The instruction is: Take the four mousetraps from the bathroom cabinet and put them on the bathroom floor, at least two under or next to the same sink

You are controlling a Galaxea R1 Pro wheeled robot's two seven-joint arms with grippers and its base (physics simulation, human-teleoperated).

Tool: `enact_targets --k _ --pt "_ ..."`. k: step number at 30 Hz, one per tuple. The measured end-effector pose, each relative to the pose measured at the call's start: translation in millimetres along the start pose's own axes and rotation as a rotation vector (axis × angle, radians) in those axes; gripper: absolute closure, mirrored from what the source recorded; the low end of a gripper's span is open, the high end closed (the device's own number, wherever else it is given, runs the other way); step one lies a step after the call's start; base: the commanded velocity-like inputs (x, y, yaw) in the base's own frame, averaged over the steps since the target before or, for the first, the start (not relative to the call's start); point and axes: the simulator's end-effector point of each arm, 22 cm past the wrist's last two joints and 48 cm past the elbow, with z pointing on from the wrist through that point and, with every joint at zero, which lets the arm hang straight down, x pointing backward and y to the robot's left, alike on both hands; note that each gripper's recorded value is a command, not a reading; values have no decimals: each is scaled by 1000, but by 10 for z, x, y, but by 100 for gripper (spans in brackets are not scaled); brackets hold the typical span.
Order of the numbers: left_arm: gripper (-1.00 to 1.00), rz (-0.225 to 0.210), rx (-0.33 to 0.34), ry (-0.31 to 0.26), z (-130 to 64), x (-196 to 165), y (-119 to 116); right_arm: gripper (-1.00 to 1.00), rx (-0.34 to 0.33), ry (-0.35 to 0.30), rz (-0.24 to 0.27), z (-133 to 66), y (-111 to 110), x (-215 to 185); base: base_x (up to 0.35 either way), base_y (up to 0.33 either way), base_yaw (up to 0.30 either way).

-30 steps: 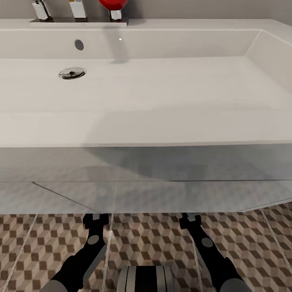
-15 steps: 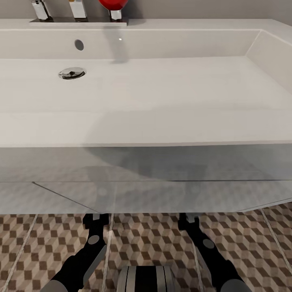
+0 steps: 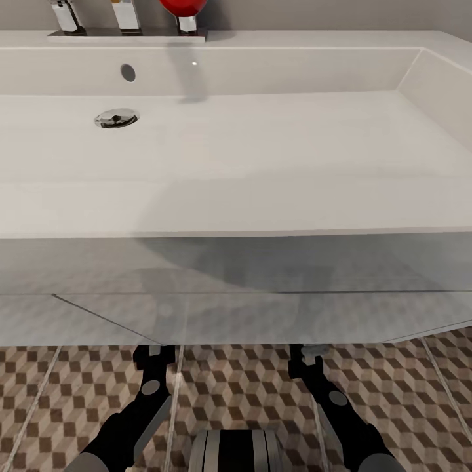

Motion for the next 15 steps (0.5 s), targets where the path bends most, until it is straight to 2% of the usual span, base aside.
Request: enact_targets --k 15 --pt "100 -3 5 0 -3 -2 -18 100 11 -1 -13 -1 -42 -10 0 0 0"
